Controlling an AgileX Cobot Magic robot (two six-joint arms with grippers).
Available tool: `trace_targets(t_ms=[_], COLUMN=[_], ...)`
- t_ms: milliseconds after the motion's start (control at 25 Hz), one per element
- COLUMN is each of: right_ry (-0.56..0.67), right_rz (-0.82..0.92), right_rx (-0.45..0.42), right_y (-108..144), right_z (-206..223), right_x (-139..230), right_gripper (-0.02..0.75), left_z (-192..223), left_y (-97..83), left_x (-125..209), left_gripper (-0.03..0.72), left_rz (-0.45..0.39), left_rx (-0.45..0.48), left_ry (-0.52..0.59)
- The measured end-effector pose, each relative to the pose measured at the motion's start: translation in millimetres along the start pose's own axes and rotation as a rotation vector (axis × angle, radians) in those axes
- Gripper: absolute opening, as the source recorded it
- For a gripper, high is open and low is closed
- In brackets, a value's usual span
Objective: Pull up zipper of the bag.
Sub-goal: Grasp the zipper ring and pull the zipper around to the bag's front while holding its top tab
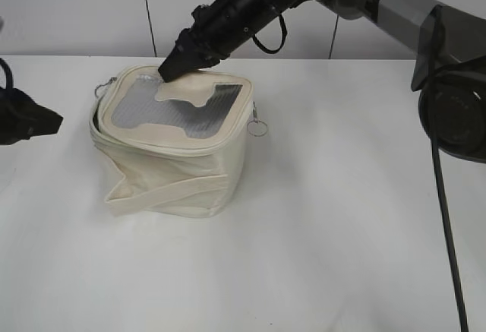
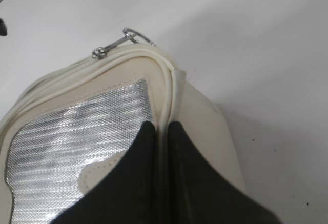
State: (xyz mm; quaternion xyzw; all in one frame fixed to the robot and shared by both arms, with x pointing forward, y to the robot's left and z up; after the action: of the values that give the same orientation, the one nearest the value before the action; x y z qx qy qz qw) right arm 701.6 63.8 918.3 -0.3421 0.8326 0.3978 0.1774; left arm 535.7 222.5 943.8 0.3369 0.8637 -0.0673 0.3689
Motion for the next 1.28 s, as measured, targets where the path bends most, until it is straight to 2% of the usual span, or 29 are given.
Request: trace_targets(t_ms=[80, 240, 440, 600, 800, 880, 1080, 1200, 1280], right_ry=[0.004, 0.008, 0.011, 0.018, 0.048, 0.067, 0.084, 0.086, 0.086], right_rz=[-0.03, -0.05, -0.063, -0.076, -0.107, -0.118, -0.132, -0.122, -0.119], right_rx=[-0.003, -0.011, 0.006, 0.018, 0.021, 0.021, 0.05, 0.052, 0.052], right_y=[2, 6, 4, 1, 2, 5, 7, 7, 7], right_z=[1, 4, 5, 4, 1, -1, -2, -2, -2], right_x=[1, 1, 1, 2, 6, 8, 8, 9, 9], right_gripper=[0.046, 0.046, 0.046, 0.046, 0.045, 0.045, 0.045, 0.045, 0.045], left_z=[10, 43, 70, 77, 78, 78, 71, 55, 45], left_y=[5.2, 0.5, -7.0, -28.5, -76.5, -84.6, -77.1, -68.8, -60.4], left_x=[-5, -6, -16, -29, -36, -36, -30, -24, -18], left_gripper=[0.363, 0.325, 0.3, 0.295, 0.294, 0.294, 0.295, 0.295, 0.295], left_rz=[0.006, 0.044, 0.081, 0.137, 0.188, 0.183, 0.08, 0.043, 0.049], left_rx=[0.009, 0.052, -0.002, 0.007, 0.141, 0.172, 0.193, 0.22, 0.218], left_ry=[0.01, 0.055, 0.046, 0.02, 0.015, 0.021, 0.052, 0.085, 0.115])
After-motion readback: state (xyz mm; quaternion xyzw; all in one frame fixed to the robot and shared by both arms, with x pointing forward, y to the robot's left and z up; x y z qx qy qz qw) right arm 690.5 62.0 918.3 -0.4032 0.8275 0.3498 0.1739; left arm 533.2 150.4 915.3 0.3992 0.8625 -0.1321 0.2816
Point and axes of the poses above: a point on each arm's last joint axis where the gripper is mounted, z pointing out along that axis toward the gripper, y along the wrist's bending axis when the last joint is at zero, x = y × z, the point moved 8 cm from there along z, pointing out along that axis toward the gripper, and after that the axes turned 12 degrees about z, right-handed, at the moved point
